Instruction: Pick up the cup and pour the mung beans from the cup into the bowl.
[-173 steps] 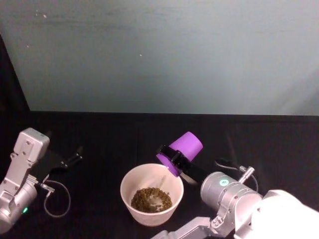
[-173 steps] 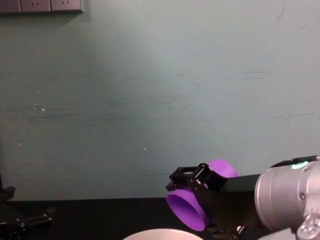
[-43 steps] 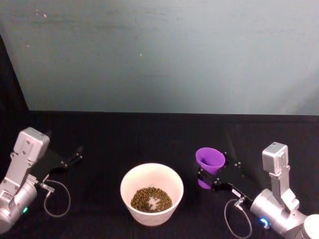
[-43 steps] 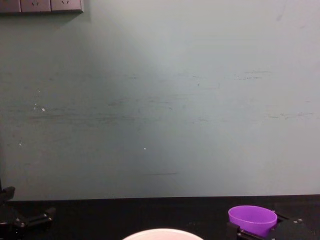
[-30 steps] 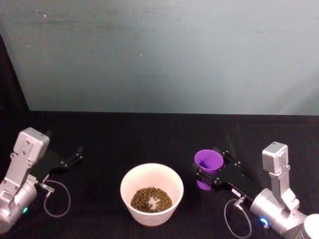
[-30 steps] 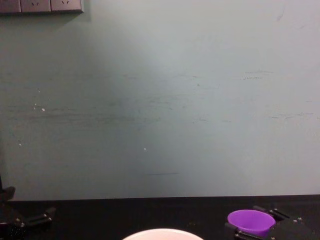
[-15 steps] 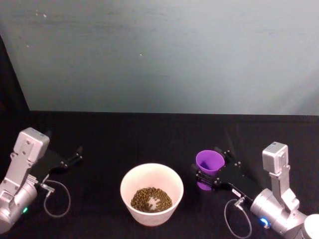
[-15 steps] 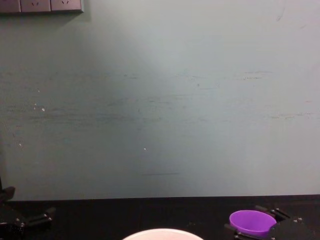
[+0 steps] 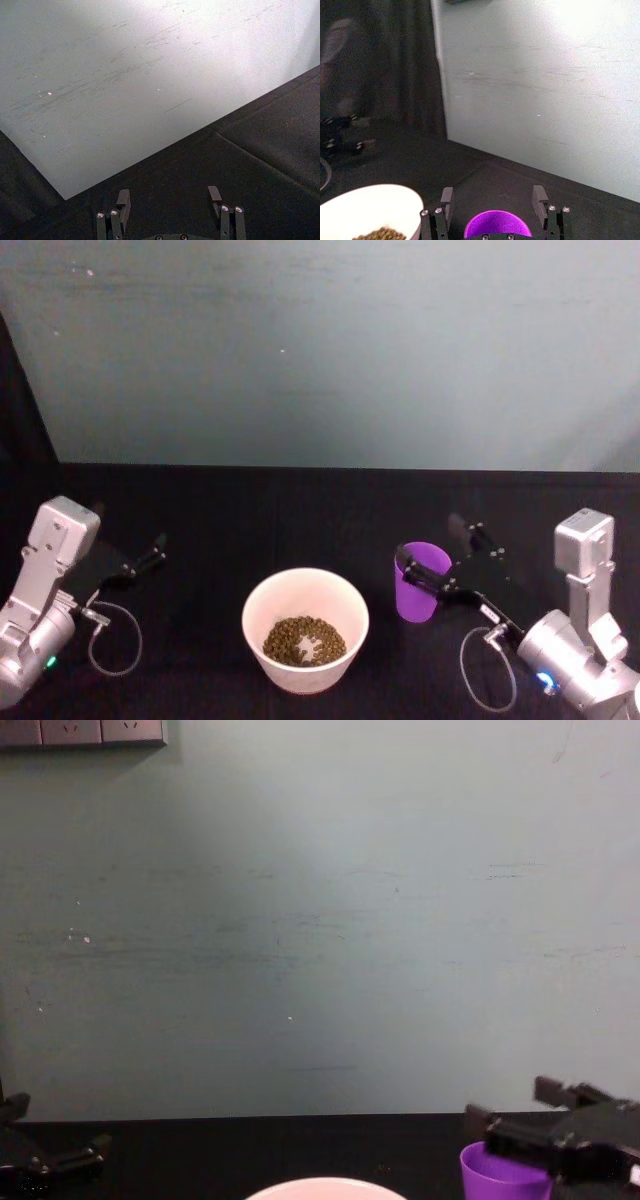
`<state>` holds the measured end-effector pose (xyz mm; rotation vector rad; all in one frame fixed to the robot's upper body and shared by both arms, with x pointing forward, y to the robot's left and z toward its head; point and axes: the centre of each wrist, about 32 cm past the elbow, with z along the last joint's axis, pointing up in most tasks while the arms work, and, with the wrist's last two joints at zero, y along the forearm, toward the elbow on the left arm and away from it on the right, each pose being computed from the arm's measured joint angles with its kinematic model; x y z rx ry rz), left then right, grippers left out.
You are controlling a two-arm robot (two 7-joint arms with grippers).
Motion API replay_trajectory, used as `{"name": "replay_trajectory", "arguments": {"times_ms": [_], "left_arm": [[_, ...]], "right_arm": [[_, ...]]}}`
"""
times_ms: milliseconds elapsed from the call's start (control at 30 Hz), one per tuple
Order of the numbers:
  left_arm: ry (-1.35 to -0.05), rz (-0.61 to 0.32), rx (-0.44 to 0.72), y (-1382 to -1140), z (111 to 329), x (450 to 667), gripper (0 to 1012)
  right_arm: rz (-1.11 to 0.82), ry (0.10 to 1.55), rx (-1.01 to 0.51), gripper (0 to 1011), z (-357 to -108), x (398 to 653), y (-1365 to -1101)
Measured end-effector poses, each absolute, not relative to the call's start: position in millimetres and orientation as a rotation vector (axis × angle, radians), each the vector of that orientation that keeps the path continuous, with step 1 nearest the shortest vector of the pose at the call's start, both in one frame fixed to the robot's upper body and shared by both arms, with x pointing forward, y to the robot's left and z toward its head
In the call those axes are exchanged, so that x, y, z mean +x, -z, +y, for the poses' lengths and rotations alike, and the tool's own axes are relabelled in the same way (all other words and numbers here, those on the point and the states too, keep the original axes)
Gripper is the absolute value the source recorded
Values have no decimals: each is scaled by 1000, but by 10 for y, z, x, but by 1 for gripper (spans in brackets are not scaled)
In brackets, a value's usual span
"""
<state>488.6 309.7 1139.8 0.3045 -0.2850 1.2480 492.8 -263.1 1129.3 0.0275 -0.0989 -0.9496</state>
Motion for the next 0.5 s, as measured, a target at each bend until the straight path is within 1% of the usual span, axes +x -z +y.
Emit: {"name": "replay_trajectory", "arguments": {"times_ms": [100,133,233,300,500], "left_arm": [[-1248,-285,305,-11398,3097,4886,1003],[-1248,-285,305,-11398,3097,4886,1004],[-1248,-285,304,-11398,3097,4886,1003],[-1248,-285,305,-11398,3097,4886,1003],[-1248,-285,305,-11398,3097,4886,1003]], "right_arm": [[-86,1012,43,1003,-2626,4823,-11354],[-86,1012,43,1003,-2626,4823,-11354],[-80,1096,69,1003,-2643,4675,-11405],[-83,1133,75,1003,-2659,4611,-11411],[-117,1305,75,1003,-2706,4395,-11406]]}}
